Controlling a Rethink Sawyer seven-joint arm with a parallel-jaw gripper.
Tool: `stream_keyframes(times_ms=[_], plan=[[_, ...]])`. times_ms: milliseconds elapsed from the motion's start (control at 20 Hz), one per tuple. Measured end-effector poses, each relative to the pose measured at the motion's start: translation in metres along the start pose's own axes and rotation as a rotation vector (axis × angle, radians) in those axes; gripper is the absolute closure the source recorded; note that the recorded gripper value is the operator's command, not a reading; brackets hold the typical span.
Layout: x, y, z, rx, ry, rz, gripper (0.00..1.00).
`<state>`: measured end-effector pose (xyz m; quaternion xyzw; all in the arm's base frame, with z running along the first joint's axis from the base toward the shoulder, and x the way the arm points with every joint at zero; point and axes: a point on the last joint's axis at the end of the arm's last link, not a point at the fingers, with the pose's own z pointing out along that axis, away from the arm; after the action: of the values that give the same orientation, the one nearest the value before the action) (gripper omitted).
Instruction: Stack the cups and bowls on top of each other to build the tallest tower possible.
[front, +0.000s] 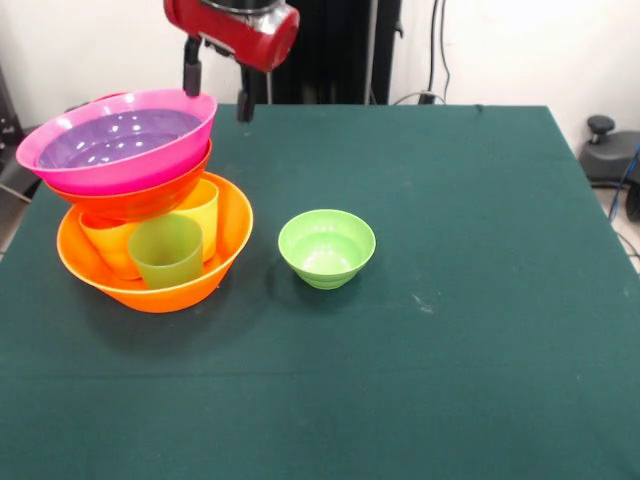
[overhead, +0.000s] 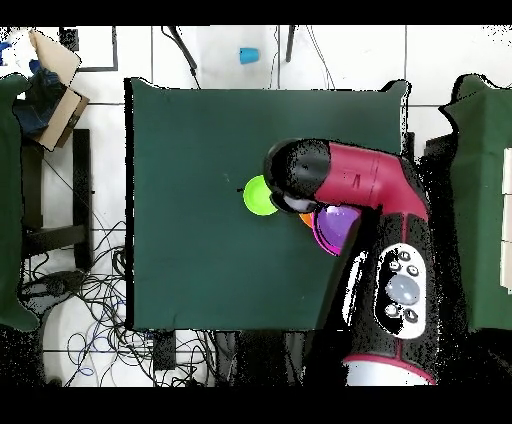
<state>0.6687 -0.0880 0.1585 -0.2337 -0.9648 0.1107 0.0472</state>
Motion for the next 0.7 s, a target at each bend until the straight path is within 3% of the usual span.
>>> stream_keyframes(times_ms=[250, 700], plan=[[-0.016, 0.029, 0.014, -0.015, -0.009, -0.016, 0.0], [-0.026, 0.077, 0.046, -0.032, 0.0, -0.05, 0.0]])
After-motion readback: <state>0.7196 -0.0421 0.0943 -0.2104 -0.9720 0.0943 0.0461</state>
